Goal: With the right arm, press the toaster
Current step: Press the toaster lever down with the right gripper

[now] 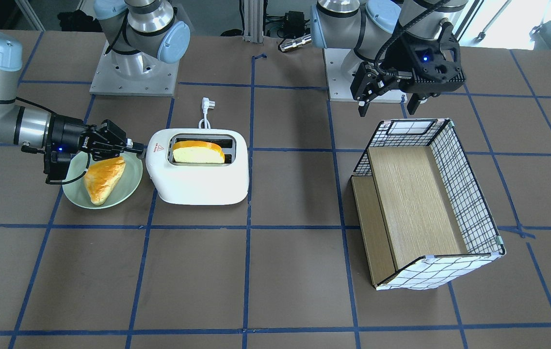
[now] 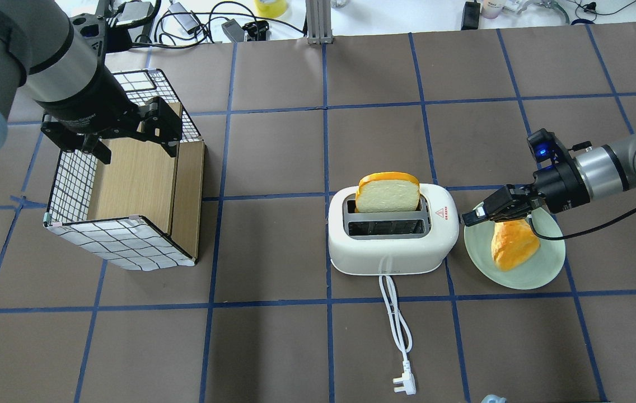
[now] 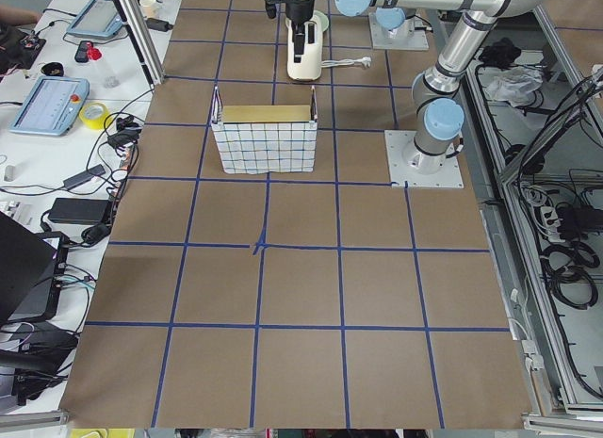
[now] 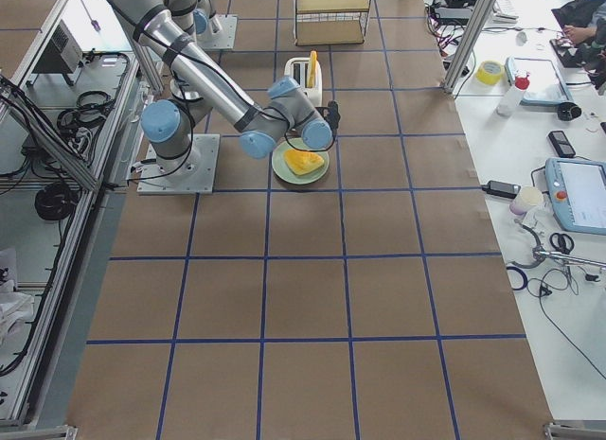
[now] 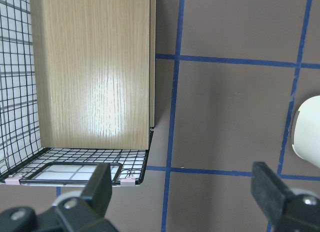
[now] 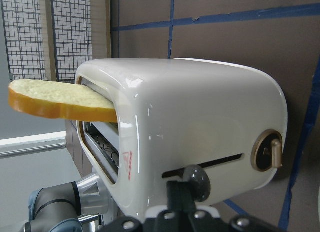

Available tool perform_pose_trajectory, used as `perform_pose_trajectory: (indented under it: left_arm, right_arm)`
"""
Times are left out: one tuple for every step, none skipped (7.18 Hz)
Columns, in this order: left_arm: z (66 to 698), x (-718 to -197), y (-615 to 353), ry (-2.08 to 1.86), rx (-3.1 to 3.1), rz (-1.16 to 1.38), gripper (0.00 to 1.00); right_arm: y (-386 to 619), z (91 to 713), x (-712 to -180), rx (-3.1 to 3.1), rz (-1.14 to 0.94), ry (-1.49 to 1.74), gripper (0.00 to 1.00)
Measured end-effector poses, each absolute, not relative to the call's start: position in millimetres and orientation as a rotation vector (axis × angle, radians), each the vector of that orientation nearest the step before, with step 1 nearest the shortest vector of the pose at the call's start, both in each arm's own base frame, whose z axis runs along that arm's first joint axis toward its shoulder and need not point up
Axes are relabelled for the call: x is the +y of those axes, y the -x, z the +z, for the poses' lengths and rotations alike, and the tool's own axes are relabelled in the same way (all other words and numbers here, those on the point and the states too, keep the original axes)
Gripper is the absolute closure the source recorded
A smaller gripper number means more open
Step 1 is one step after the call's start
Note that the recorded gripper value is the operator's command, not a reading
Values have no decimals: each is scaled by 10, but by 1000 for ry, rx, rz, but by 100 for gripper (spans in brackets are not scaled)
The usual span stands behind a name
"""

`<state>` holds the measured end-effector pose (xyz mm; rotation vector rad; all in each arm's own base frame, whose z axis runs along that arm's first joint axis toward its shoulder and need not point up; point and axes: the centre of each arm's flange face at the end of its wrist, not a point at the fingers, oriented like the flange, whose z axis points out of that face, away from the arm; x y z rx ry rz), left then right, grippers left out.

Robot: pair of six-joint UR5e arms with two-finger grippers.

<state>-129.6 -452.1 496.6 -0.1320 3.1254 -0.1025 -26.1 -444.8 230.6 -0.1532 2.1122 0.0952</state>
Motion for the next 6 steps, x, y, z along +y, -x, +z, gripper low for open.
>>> perform_pose_trajectory:
  left_arm:
    - [4966,-4521,1296,132,3125,-102,0]
    - [4966,-4521,1296,132,3125,-103,0]
    - [4966,-4521,1296,132,3125,-102,0]
    - [4966,-4521,1296,132,3125,-103,0]
    - [4966,-4521,1296,132,3125,-102,0]
    - [4966,-4521,1297,132,3125,-103,0]
  right_arm:
    - [263,2277,-4452,2113,94,154,100]
    - [264,2236,-4453,2113,94,154,100]
    - [261,2205,-4448,2112,96,152,100]
    - [258,2187,-4442,2110,100,152,100]
    - [257,2179,-4437,2111,103,152,100]
    - [258,2176,-4435,2111,105,153,100]
